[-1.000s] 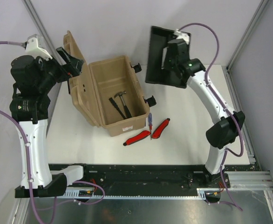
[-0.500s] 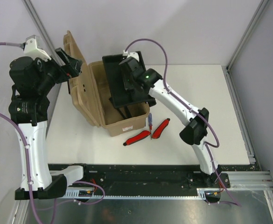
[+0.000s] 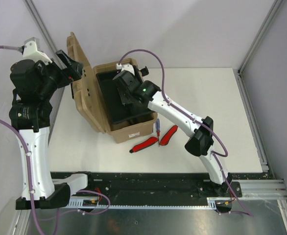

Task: Pack the tool kit

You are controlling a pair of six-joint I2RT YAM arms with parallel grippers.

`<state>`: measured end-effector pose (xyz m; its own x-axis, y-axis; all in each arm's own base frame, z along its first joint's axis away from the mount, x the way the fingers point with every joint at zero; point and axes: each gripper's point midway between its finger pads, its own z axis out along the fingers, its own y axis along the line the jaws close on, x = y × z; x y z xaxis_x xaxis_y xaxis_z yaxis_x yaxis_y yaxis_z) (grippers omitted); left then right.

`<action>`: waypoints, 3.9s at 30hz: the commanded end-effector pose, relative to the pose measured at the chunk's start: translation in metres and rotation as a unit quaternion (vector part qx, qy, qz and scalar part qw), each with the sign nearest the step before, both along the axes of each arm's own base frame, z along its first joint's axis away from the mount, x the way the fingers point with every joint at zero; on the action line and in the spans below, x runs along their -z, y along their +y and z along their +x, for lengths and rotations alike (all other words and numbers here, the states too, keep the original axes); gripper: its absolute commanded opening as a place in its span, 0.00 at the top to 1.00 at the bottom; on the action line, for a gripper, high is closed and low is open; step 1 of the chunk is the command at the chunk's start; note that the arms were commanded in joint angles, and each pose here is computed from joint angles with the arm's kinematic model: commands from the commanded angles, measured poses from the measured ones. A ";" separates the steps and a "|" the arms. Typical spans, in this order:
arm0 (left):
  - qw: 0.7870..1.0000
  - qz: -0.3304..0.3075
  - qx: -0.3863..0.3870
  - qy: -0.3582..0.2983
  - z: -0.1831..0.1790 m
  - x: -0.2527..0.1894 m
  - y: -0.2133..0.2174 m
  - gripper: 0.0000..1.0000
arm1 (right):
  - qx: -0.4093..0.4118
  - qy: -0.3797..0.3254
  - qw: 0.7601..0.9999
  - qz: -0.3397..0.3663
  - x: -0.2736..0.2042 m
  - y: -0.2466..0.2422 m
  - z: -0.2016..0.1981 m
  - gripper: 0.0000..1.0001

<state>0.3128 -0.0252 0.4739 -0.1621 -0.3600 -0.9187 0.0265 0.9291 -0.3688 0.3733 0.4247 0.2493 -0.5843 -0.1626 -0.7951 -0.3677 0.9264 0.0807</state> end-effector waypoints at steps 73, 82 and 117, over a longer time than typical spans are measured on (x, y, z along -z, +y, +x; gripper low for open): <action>0.998 0.023 -0.050 0.003 0.006 0.001 0.019 0.01 | 0.123 -0.038 0.983 0.133 -0.059 -0.107 0.003 0.24; 1.000 0.017 -0.011 0.003 0.006 0.002 0.005 0.01 | 0.270 0.059 0.958 0.081 0.043 -0.212 -0.039 0.30; 1.000 0.023 -0.008 0.011 0.000 0.012 0.005 0.01 | 0.330 0.214 0.919 -0.008 0.246 -0.224 -0.079 0.72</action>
<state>0.3155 -0.0191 0.4555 -0.1994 -0.3523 -0.9144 -0.0206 0.9344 -0.3555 0.3056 0.2146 0.0196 -0.8187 0.3221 -0.4754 0.3040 0.9455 0.1171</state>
